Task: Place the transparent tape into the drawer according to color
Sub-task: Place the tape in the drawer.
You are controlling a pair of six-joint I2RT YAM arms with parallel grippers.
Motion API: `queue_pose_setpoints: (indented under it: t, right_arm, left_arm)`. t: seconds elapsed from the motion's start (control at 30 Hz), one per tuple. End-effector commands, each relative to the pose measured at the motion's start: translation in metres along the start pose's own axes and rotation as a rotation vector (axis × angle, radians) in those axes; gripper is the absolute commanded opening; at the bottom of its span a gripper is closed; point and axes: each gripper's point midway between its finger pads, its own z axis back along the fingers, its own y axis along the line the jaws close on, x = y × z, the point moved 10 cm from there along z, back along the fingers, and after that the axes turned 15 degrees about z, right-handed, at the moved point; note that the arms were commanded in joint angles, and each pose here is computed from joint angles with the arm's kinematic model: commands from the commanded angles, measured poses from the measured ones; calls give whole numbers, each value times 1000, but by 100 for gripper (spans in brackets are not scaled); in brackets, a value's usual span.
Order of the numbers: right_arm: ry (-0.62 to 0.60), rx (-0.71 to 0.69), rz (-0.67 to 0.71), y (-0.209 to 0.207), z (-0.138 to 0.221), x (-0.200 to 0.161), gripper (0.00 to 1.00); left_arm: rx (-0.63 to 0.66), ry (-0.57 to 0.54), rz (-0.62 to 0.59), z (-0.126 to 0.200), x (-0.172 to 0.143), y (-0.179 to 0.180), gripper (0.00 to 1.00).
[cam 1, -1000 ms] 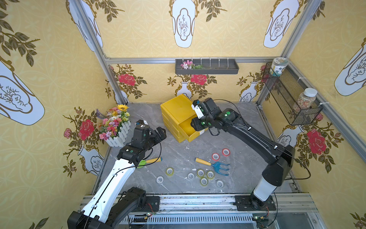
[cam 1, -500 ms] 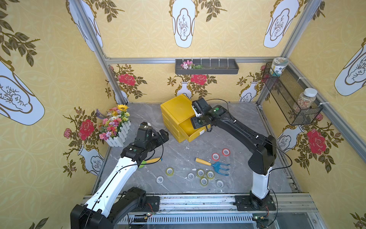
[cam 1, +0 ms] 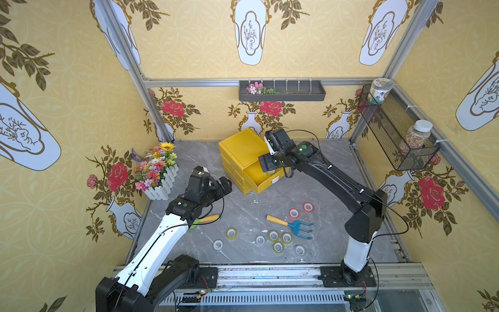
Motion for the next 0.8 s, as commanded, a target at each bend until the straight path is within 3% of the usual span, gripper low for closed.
queue_pose_setpoints:
  t: [0.0,0.27,0.6,0.77]
  right_arm:
    - [-85,29,-30,1,16,3,94]
    - [-230,127,-10,24,54,-24,98]
    - [-193,177,-27,43,64,-91,97]
    - [-186,146,-26,46,66,-112,97]
  left_arm:
    - [-11,26,-7,-1,-7,0,100]
    - [24,143,-50,-6,-49,7,98]
    - [196,239,-110,-16,-99,31,96]
    - [291,281,-122,-29,-110,44,89]
